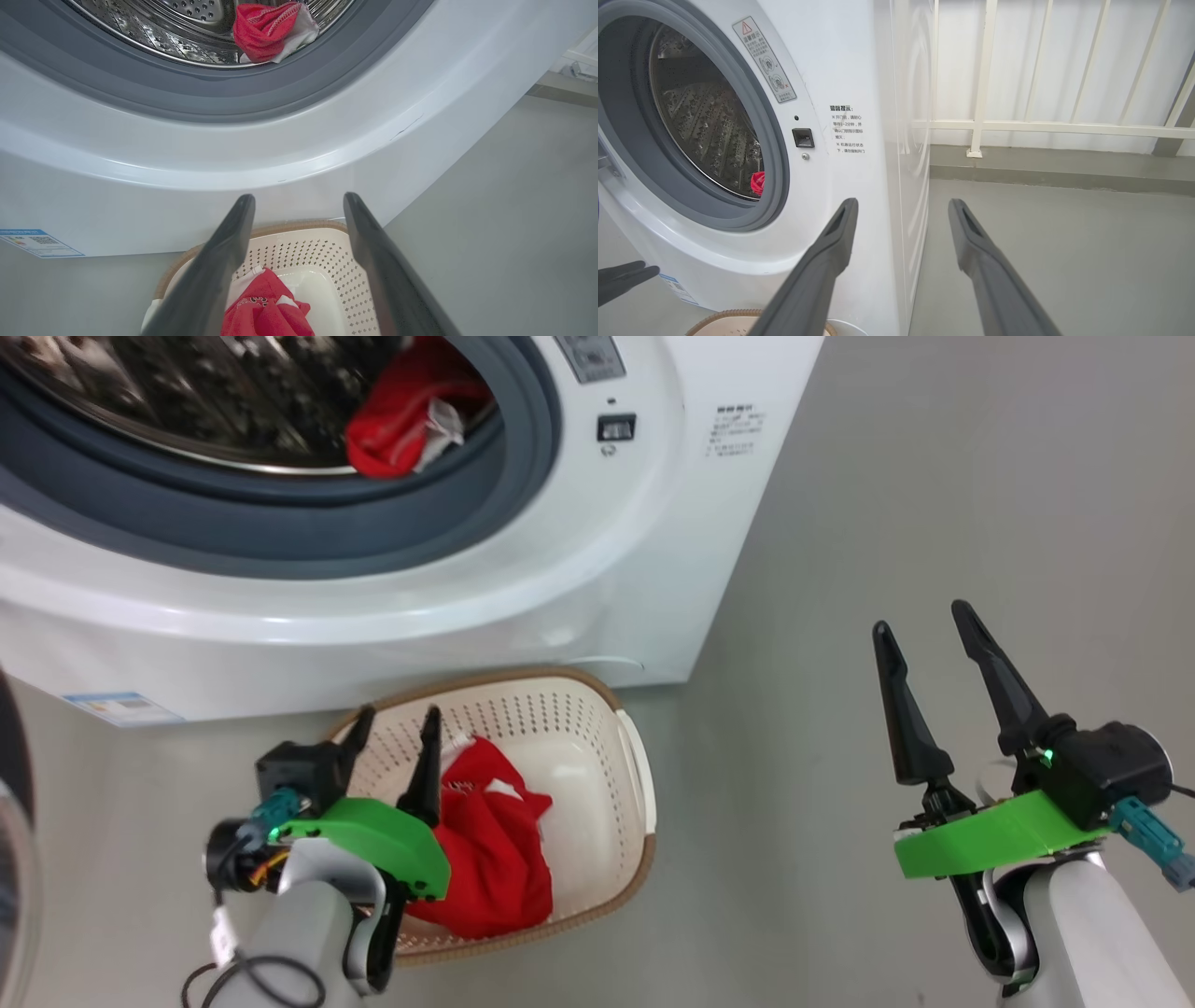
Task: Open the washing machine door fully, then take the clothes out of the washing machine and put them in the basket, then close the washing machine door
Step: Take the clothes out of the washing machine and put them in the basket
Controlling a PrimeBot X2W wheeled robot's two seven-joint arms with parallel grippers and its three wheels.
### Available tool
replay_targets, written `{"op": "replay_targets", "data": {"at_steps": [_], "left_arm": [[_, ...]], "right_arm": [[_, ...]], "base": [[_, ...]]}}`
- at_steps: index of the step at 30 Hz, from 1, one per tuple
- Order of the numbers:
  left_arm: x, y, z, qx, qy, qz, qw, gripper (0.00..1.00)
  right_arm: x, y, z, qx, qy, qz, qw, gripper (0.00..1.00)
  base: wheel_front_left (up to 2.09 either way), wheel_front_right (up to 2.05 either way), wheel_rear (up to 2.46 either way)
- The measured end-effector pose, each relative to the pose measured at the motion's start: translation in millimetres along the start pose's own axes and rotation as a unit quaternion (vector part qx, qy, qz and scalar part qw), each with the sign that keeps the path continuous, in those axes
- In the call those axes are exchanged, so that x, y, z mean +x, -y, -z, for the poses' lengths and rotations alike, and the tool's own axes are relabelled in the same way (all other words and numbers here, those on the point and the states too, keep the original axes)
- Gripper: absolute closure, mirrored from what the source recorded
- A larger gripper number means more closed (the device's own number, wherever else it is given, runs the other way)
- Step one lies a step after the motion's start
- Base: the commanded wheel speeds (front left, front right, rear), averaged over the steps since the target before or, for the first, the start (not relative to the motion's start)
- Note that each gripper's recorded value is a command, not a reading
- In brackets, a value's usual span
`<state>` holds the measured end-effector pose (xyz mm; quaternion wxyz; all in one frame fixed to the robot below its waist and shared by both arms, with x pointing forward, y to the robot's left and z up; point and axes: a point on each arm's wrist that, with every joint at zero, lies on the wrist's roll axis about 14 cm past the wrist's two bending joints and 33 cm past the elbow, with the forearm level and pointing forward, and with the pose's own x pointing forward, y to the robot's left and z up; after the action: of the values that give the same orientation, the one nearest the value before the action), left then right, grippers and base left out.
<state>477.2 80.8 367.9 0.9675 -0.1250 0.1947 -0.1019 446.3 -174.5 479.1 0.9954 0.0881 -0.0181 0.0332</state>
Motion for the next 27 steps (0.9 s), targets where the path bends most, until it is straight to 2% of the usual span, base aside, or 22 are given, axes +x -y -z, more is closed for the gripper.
{"op": "replay_targets", "data": {"at_steps": [6, 12, 27], "left_arm": [[-29.4, -6.6, -66.6, 0.016, 0.120, -0.017, 0.993, 0.00], [-64.1, -12.8, -106.9, 0.048, 0.194, -0.032, 0.979, 0.00], [-121.3, -26.7, -114.4, 0.053, 0.229, -0.052, 0.971, 0.00]], "right_arm": [[-5.0, -9.1, -18.5, 0.003, 0.023, -0.010, 1.000, 0.00], [-18.8, -6.1, -31.0, 0.005, 0.035, -0.003, 0.999, 0.00], [-50.1, 2.8, -51.1, 0.000, 0.058, 0.016, 0.998, 0.00]], "base": [[0.00, 0.00, 0.00], [0.00, 0.00, 0.00], [0.00, 0.00, 0.00]]}}
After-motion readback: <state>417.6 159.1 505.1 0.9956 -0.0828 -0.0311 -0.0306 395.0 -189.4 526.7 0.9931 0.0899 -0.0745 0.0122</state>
